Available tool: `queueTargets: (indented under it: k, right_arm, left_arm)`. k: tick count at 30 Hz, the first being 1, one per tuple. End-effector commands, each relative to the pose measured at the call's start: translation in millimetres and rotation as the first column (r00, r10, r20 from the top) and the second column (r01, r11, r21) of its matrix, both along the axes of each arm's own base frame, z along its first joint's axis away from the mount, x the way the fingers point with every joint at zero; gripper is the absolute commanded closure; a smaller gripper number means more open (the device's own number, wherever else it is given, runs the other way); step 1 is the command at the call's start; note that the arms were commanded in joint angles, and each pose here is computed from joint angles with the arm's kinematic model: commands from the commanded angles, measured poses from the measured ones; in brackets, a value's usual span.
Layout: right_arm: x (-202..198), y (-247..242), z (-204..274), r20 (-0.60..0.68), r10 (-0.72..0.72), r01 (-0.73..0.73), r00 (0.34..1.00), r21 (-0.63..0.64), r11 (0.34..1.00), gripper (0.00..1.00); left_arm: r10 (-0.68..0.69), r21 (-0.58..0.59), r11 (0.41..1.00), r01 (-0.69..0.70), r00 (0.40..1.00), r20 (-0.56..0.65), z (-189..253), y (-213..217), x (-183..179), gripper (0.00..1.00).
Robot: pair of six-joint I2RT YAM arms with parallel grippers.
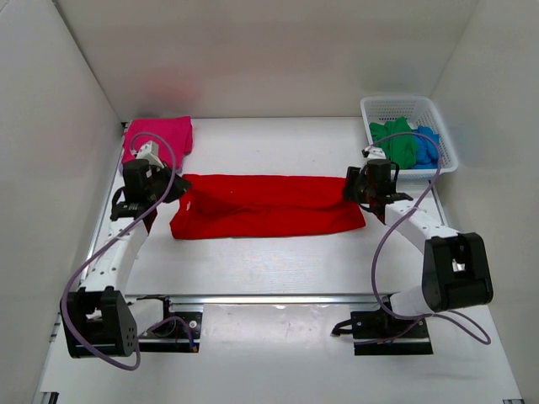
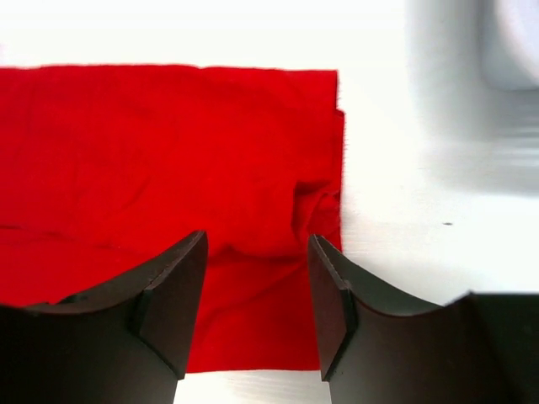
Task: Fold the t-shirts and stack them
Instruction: Fold the other side of the tshirt into a rectangle
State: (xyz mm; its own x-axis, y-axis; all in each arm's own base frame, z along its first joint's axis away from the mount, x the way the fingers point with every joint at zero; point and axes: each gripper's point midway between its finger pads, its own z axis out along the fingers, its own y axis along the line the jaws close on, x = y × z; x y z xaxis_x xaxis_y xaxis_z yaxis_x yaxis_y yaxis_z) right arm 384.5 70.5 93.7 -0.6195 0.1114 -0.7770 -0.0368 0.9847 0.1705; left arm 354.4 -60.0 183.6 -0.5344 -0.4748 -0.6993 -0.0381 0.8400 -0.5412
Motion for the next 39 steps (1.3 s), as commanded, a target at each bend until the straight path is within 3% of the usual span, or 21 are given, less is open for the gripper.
queueTargets:
  k: [1,10,18,23,25,28,33,37,39]
  right_arm:
    - [8.4,-15.8,28.2,0.088,-0.072,0.074,0.994,-0.024,0.997,0.52]
    - [11.4,-15.6,36.7,0.104,-0.056,0.057,0.993,-0.007,0.998,0.60]
    - [10.3,-9.6,31.8,0.076,-0.014,0.016,0.997,-0.025,1.000,0.60]
    - [10.9,-2.6,35.0,0.079,0.004,-0.004,0.997,0.006,1.000,0.59]
    - [10.6,0.2,37.9,0.088,0.021,-0.021,0.996,-0.003,1.000,0.59]
    - [11.7,-5.7,35.7,0.075,0.009,-0.009,0.997,-0.007,1.000,0.57]
    - [16.6,-9.6,37.3,0.068,0.038,-0.037,0.997,-0.012,0.999,0.52]
    - [30.3,-2.4,38.0,0.058,0.114,-0.112,0.992,-0.045,0.993,0.52]
    - [43.1,-1.2,38.1,0.042,0.133,-0.130,0.990,-0.059,0.990,0.53]
  left_arm:
    - [-0.024,0.016,1.000,0.024,0.999,0.025,8.9,-3.7,-15.0,1.00]
    - [-0.025,0.007,1.000,0.025,1.000,-0.014,-3.2,-5.7,-30.9,1.00]
    - [0.013,0.020,1.000,-0.010,0.990,-0.144,-67.9,-5.1,-53.2,1.00]
    - [0.063,0.054,0.997,-0.055,0.984,-0.166,-81.8,3.0,-34.3,0.71]
    - [0.110,0.072,0.992,-0.099,0.981,-0.162,-82.2,11.8,-25.5,0.51]
    - [0.169,0.096,0.983,-0.157,0.976,-0.134,-74.7,22.6,-15.4,0.32]
    - [0.172,0.152,0.975,-0.159,0.982,-0.074,-45.6,25.8,-6.7,0.32]
    - [0.035,0.055,0.998,-0.032,0.998,-0.054,-32.9,-13.3,-9.7,0.38]
    - [0.017,0.027,1.000,-0.015,0.996,-0.084,-46.6,-26.8,-15.3,0.41]
